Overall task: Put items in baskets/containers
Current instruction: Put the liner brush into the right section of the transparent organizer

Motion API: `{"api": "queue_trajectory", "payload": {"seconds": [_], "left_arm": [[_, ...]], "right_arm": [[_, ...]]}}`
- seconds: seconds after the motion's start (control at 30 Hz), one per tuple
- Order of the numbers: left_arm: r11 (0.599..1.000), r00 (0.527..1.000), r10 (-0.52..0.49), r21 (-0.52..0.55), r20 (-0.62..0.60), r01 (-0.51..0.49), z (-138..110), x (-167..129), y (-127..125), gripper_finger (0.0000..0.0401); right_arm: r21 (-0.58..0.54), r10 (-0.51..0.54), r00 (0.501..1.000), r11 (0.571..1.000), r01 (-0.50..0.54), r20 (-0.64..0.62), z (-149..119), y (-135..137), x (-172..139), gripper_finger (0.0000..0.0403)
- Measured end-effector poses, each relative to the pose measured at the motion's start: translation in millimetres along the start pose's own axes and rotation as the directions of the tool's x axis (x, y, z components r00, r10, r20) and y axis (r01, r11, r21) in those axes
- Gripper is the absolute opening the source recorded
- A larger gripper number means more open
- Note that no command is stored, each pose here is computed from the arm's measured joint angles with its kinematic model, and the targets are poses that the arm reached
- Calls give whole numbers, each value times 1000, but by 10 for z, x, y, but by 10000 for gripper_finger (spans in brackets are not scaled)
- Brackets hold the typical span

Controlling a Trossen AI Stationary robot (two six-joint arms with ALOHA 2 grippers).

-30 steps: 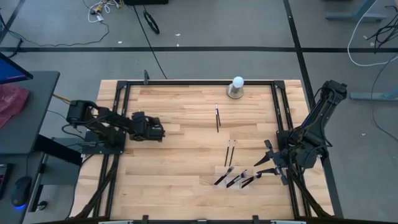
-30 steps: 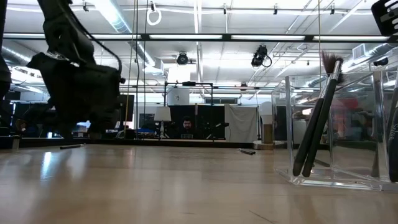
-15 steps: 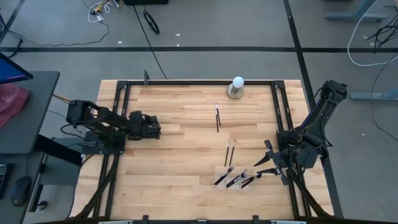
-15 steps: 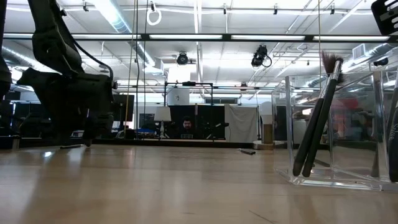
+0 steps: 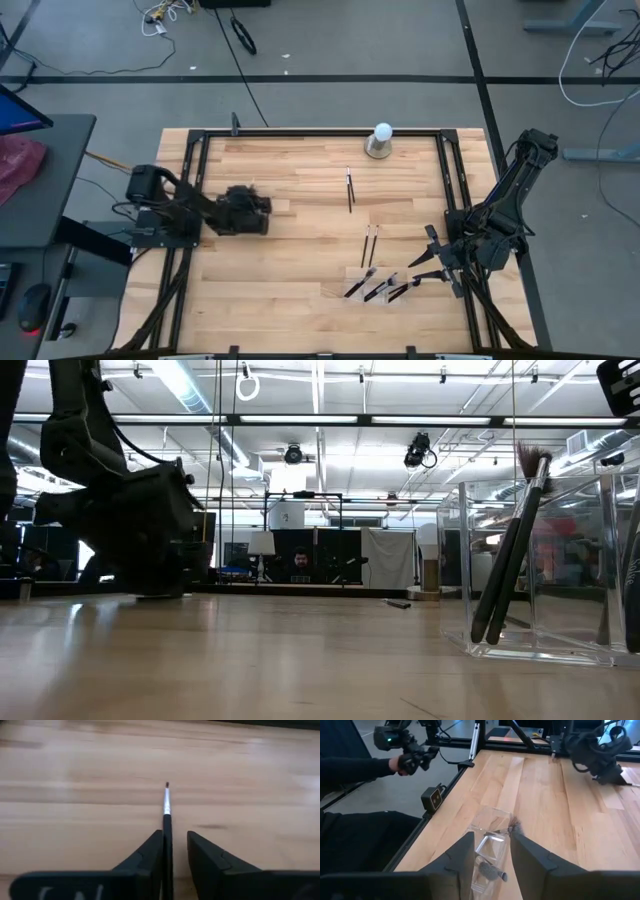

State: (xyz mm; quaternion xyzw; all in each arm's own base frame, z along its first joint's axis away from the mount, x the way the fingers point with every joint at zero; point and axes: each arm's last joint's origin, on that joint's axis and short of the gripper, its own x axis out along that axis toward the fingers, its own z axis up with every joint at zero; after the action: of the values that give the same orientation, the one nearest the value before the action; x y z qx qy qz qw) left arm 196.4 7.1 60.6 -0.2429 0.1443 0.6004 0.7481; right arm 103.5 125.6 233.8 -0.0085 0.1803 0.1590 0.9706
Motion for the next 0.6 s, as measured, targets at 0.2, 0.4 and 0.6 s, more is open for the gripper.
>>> {"api": "queue_trajectory", "payload": {"seconds": [0.2,0.4,0.6], "left_arm": [[991,993,-92,100,71,85,-280,-86,-232,74],[972,983,-154,194,97,133,-524,-168,-446,72],[952,974,-211,245,83,186,-625,-292,-598,36]], "right_arm": [[0,0,1000,1000,0,0,0,0,0,127],[0,0,1000,1000,0,0,0,0,0,127],[0,0,1000,1000,0,0,0,0,0,127]]}}
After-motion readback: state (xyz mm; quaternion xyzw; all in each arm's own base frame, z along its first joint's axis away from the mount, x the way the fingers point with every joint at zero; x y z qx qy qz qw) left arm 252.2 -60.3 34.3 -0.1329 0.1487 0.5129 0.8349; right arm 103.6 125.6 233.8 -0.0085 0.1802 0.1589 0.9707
